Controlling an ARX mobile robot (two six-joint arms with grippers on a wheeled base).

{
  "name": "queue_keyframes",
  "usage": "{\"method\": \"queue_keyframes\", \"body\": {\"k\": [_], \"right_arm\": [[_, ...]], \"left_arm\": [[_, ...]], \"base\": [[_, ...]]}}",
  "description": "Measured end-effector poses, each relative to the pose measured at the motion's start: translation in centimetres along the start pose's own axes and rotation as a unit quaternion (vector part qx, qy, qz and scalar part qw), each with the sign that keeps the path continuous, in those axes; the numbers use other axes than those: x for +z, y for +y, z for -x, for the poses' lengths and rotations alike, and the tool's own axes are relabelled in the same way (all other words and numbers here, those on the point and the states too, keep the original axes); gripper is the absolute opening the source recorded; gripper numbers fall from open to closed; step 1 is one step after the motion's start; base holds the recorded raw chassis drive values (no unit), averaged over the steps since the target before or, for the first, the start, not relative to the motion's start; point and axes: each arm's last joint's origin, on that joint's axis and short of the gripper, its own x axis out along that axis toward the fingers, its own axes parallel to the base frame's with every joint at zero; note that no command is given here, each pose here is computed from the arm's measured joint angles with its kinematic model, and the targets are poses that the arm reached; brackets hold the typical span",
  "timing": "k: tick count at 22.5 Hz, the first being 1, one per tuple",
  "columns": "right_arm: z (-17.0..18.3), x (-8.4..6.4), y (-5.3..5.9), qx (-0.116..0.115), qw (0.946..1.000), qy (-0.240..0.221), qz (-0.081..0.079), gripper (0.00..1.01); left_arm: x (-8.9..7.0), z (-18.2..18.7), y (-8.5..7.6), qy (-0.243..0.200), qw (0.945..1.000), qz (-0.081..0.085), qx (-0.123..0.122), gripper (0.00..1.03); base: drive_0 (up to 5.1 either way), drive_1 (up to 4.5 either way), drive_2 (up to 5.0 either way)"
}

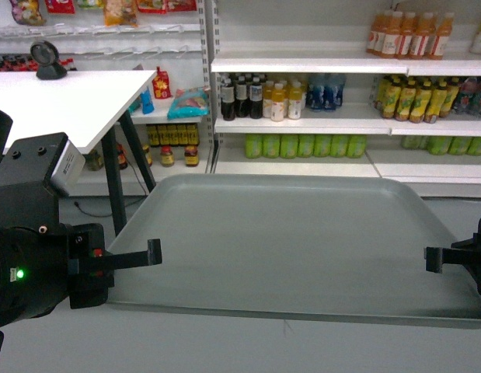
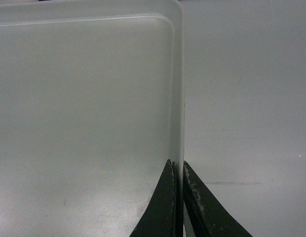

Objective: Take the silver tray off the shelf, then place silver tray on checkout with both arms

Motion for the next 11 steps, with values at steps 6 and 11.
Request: {"method": "queue_keyframes", "body": {"k": [6,11], "right_arm": [[0.00,0.00,-0.02,-0.001,1.0000,0.000,0.000,0.03],[0.00,0.00,-0.02,-0.001,1.0000,0.000,0.000,0.03]], "left_arm": [[0.07,0.01,-0.03,-0.003,1.0000,0.001,-0.001,0.03],[0.04,0.01,-0.02,-0.001,1.0000,0.000,-0.001,0.03]], "base": [[-5.0,2.48,2.5],[-5.0,2.48,2.5]]}}
